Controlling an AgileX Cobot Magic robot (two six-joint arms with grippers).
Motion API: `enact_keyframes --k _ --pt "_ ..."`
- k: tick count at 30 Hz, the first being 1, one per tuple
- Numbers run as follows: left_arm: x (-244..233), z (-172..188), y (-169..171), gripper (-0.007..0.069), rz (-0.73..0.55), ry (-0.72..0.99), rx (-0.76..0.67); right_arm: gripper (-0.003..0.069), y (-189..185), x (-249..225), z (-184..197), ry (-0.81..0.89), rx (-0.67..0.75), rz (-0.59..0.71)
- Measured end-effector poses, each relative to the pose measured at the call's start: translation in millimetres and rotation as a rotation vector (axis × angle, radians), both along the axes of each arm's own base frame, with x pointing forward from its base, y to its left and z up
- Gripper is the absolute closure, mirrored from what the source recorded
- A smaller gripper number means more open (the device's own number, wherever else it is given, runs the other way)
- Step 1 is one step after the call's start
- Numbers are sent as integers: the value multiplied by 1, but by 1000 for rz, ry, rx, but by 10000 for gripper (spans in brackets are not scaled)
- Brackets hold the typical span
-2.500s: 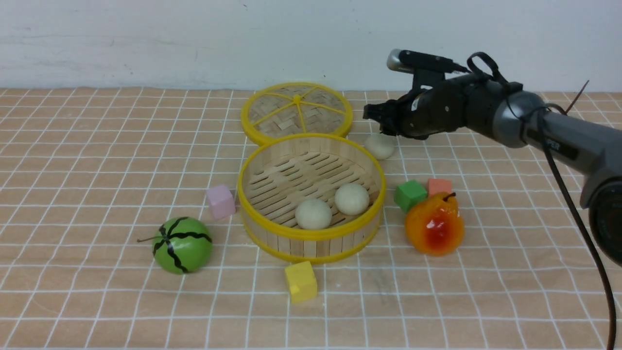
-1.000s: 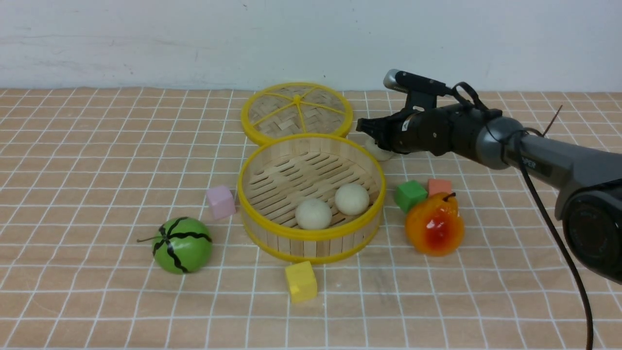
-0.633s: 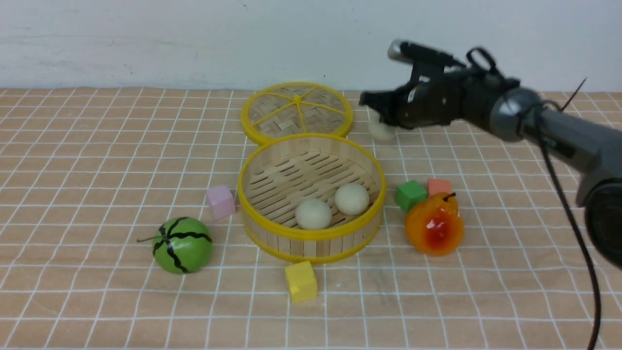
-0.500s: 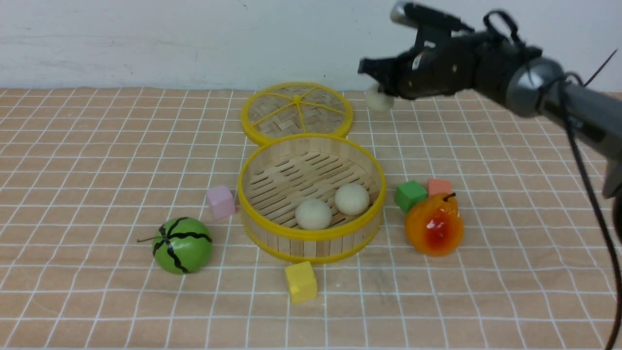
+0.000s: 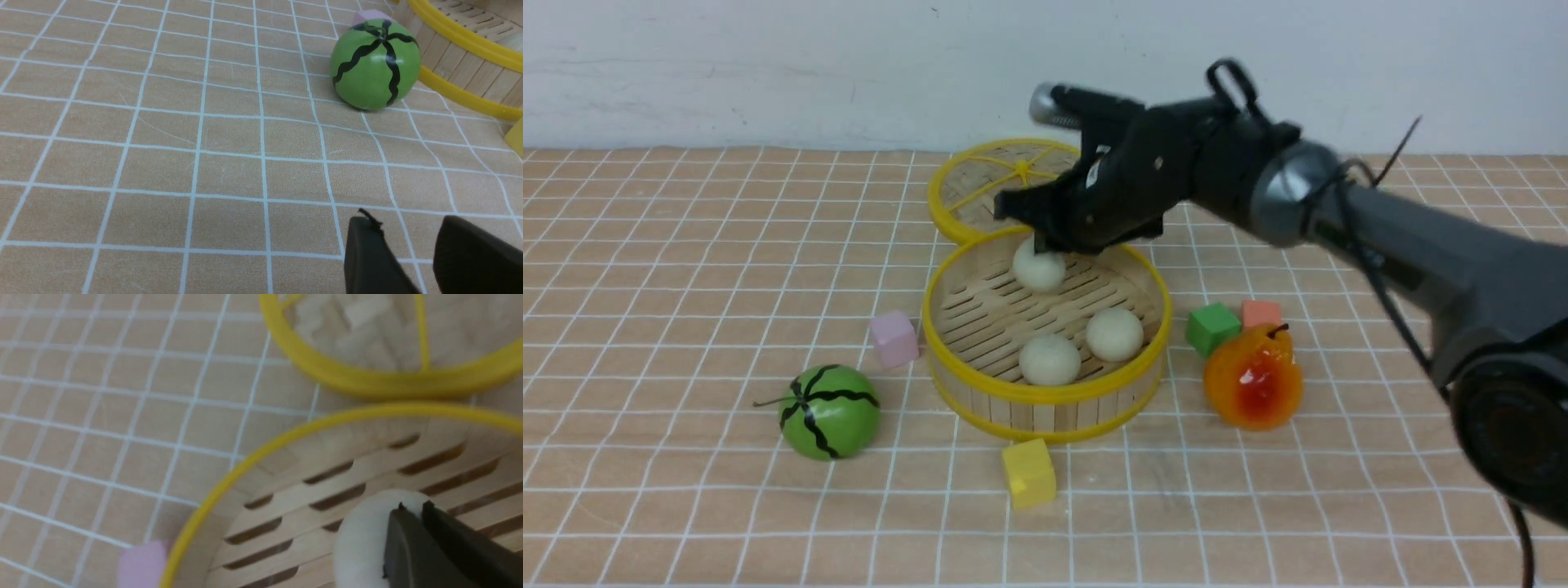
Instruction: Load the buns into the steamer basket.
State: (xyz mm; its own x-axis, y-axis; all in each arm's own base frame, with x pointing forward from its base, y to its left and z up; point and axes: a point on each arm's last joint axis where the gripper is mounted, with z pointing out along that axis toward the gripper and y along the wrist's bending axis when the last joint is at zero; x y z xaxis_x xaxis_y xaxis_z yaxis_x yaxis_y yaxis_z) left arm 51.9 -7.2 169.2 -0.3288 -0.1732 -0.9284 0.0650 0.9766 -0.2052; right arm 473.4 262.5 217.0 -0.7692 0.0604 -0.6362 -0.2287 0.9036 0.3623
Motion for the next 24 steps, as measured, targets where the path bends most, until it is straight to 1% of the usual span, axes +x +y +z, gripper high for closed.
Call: enact_keyframes --k 1,3,4,6,7,8,9,10,11,12,14,15,16,17,18,19,21,22,24 --pt "0 0 0 387 0 0 0 642 1 2 -14 20 -11 0" --pt "0 0 0 387 0 0 0 621 2 5 -26 33 -10 -11" --pt "0 0 0 387 0 0 0 615 2 5 -27 33 -10 -12" --pt "0 0 0 387 0 0 0 570 2 6 -26 26 -2 -17" --pt "0 0 0 387 0 0 0 526 2 5 -25 29 -2 -17" --pt "0 0 0 387 0 0 0 510 2 5 -24 30 0 -18" --pt "0 0 0 387 0 0 0 444 1 3 -22 44 0 -16" --pt "0 0 0 387 0 0 0 407 1 2 -19 49 2 -15" --pt "0 0 0 387 0 0 0 388 1 2 -18 52 2 -15" --pt "0 0 0 387 0 0 0 321 0 -2 -9 67 0 -9" --pt "0 0 0 387 0 0 0 233 -3 -8 8 79 -2 -1" --pt "0 0 0 387 0 0 0 218 -3 -9 10 80 -2 0" --pt "0 0 0 387 0 0 0 183 -5 -13 21 80 -3 5" --pt "0 0 0 387 0 0 0 165 -7 -17 31 78 -7 9" --pt "0 0 0 387 0 0 0 130 -12 -24 51 71 -26 18" --pt "0 0 0 387 0 0 0 125 -15 -28 59 66 -40 22" --pt "0 0 0 387 0 0 0 114 -29 -44 94 40 -127 42" --pt "0 0 0 387 0 0 0 115 -30 -47 100 32 -131 42" --pt "0 0 0 387 0 0 0 144 -47 -64 131 13 -213 44"
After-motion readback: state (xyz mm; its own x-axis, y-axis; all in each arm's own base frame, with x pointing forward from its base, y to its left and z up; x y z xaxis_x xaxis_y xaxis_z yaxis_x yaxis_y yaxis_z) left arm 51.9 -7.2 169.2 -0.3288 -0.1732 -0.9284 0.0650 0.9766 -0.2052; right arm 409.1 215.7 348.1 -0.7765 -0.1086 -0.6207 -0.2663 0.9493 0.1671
